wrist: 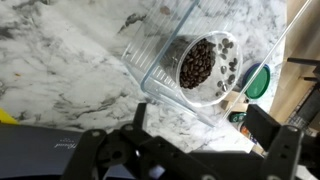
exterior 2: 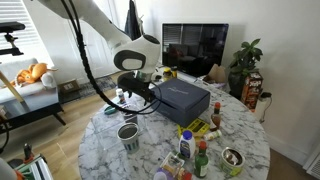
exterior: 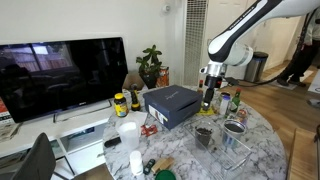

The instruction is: Set the storage container upright, then put the two cups inside it

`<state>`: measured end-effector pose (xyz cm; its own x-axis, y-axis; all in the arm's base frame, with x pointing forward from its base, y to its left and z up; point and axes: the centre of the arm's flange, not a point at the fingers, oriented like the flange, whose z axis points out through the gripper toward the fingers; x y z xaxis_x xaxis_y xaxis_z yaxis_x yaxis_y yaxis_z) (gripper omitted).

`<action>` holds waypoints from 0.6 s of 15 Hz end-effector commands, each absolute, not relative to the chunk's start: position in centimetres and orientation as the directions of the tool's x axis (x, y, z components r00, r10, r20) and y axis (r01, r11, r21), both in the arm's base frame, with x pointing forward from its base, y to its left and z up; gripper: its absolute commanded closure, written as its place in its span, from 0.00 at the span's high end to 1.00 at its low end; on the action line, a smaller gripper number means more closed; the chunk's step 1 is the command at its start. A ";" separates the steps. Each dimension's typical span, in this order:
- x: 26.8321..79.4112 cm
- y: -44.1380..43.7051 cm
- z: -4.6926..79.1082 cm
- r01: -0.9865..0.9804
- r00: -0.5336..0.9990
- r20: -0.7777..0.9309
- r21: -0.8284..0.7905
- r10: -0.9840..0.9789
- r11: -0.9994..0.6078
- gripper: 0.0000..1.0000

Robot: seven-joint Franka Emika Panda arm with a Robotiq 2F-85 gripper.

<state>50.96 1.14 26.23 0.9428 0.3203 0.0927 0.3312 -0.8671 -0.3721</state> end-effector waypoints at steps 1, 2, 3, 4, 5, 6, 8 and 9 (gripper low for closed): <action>48.5 -2.4 29.4 0.382 0.920 0.043 -0.335 0.391 -0.861 1.00; 47.9 -3.5 29.4 0.390 0.911 0.002 -0.326 0.412 -0.861 1.00; 47.5 -4.3 29.3 0.392 0.904 -0.036 -0.322 0.425 -0.862 1.00; 47.0 -5.2 29.0 0.399 0.895 -0.068 -0.322 0.441 -0.859 1.00; 46.5 -5.9 28.4 0.400 0.884 -0.105 -0.336 0.455 -0.853 1.00; 46.1 -6.4 27.7 0.392 0.878 -0.138 -0.345 0.459 -0.853 1.00; 45.5 -6.8 26.1 0.365 0.876 -0.176 -0.366 0.449 -0.856 1.00; 45.4 -6.8 25.2 0.348 0.883 -0.179 -0.372 0.434 -0.861 1.00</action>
<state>46.47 -6.46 27.45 0.8901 0.4344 -0.1376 0.3648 -0.8602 -0.3563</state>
